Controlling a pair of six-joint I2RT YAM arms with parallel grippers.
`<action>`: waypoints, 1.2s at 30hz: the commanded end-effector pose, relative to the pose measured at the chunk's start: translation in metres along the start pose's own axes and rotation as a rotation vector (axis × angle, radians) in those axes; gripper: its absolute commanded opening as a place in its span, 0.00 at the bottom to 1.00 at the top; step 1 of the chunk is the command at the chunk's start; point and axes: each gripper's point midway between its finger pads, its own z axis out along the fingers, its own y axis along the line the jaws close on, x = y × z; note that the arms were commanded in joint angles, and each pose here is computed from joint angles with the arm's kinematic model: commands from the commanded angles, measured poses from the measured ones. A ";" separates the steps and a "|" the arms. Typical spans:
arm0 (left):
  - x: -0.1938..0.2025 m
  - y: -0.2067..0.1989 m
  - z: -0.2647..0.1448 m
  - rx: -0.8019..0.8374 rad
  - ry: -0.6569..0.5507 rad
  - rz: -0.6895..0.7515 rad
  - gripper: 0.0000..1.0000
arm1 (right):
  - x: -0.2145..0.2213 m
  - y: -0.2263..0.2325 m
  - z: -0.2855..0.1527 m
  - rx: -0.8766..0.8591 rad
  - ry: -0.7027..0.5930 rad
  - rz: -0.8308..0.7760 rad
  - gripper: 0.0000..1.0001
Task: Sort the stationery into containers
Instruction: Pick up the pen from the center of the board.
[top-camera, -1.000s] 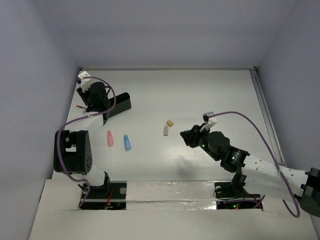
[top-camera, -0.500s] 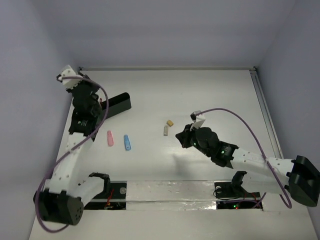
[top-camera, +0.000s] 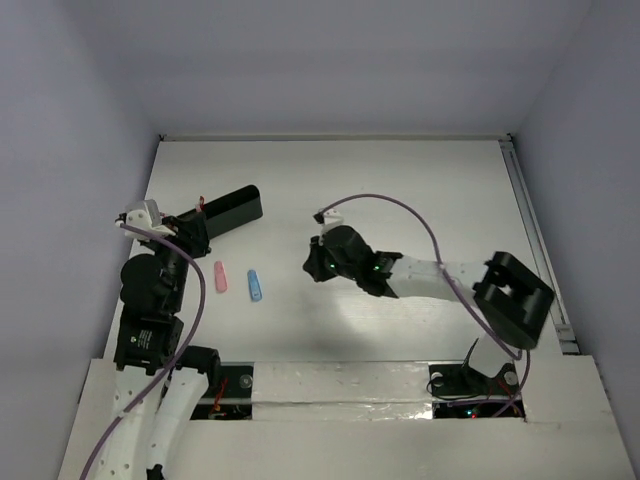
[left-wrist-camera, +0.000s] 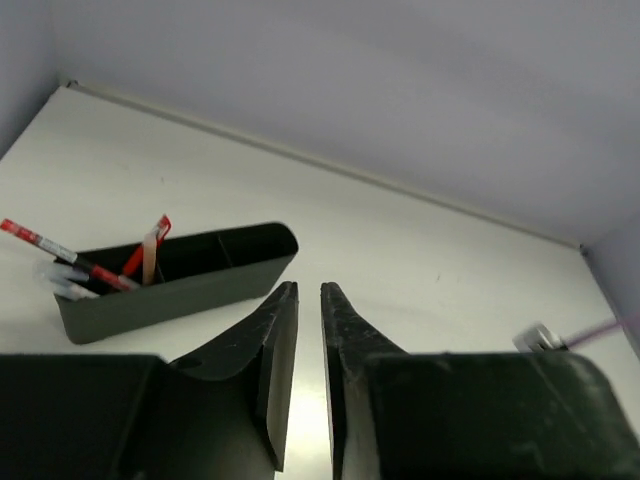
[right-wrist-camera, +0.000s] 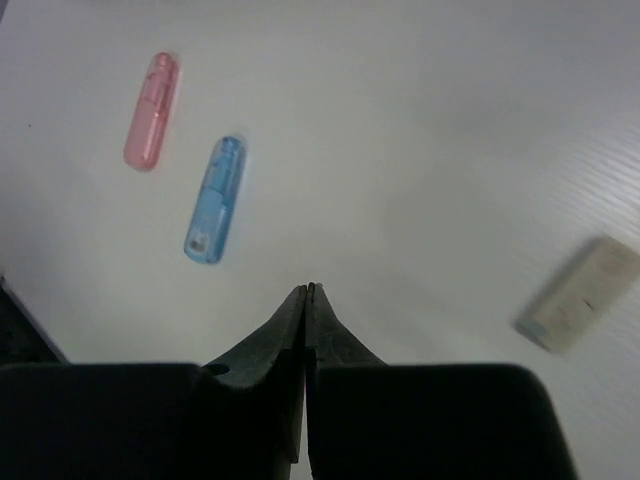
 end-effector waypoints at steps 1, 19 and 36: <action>0.015 -0.002 -0.005 0.046 0.043 0.069 0.14 | -0.007 0.057 0.032 -0.161 0.051 -0.041 0.06; 0.006 -0.013 -0.029 0.054 -0.019 0.029 0.31 | 0.053 0.081 0.136 0.016 0.348 -0.240 0.58; 0.004 -0.013 -0.033 0.049 -0.026 0.019 0.33 | 0.072 0.053 0.128 0.183 0.407 -0.392 0.48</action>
